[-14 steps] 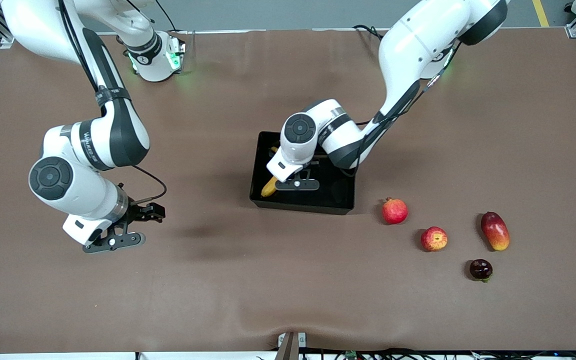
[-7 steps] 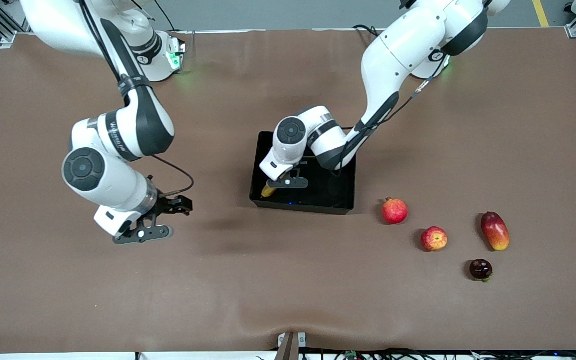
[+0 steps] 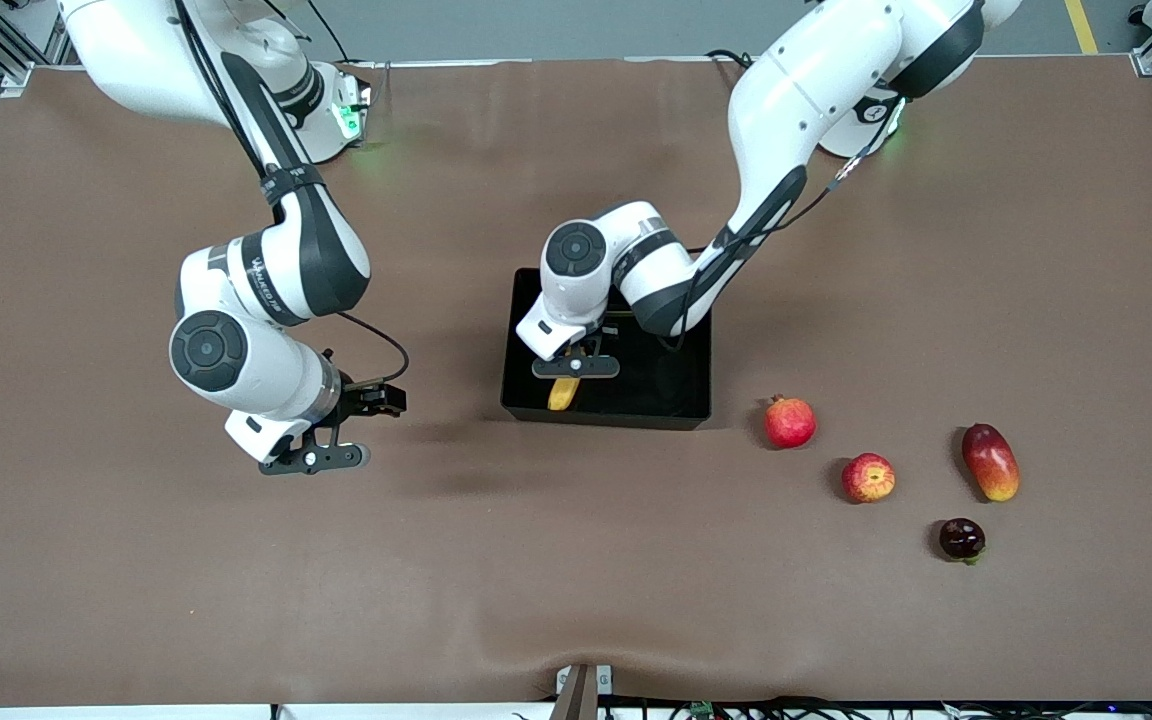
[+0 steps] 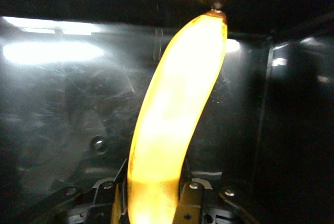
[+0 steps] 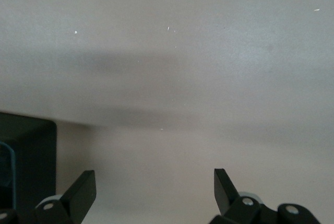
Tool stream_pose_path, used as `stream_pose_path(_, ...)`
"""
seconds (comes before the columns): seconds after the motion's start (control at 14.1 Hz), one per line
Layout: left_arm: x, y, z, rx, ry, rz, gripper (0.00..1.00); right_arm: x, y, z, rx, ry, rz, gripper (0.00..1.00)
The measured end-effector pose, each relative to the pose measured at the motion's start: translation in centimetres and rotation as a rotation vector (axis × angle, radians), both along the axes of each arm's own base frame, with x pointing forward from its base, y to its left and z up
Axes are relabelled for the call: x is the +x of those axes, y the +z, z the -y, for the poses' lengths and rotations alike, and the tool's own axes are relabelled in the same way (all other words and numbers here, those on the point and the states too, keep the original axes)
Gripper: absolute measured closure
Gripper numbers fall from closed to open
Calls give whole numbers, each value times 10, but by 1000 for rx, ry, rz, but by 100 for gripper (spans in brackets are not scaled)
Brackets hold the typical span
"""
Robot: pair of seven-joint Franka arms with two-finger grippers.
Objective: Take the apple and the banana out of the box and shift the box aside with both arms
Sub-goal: 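Reach the left gripper into the box and grasp the yellow banana, then lift the banana out with the left gripper while the right gripper nears the box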
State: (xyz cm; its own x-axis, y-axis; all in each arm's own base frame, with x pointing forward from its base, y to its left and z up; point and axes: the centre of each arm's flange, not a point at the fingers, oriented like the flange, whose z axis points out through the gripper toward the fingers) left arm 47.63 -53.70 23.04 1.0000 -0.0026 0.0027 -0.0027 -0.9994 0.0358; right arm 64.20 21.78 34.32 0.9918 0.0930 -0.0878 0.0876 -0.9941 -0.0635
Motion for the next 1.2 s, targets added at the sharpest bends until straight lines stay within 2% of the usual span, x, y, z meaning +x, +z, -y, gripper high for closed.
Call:
stream_pose_path(0.21, 2, 53, -1, 7, -2, 45, 62, -6, -16, -8, 8, 8, 33, 0)
stream_pose_path(0.42, 1, 70, -4, 22, 0, 54, 62, -19, -29, -31, 4, -21, 33, 0)
stream_pose_path(0.64, 20, 99, -33, 76, 20, 51, 62, -38, -31, -74, 3, -43, 39, 0)
stream_pose_path(0.85, 59, 149, -112, 164, -45, 2, 62, -49, -49, -95, 1, -22, 40, 0)
stream_pose_path(0.99, 84, 167, -188, 187, -104, -41, 62, -55, -62, -106, -4, -15, 32, 0)
stream_pose_path(1.2, 105, 152, -307, 223, -141, -126, 62, -67, -69, -131, -4, -35, 39, 0)
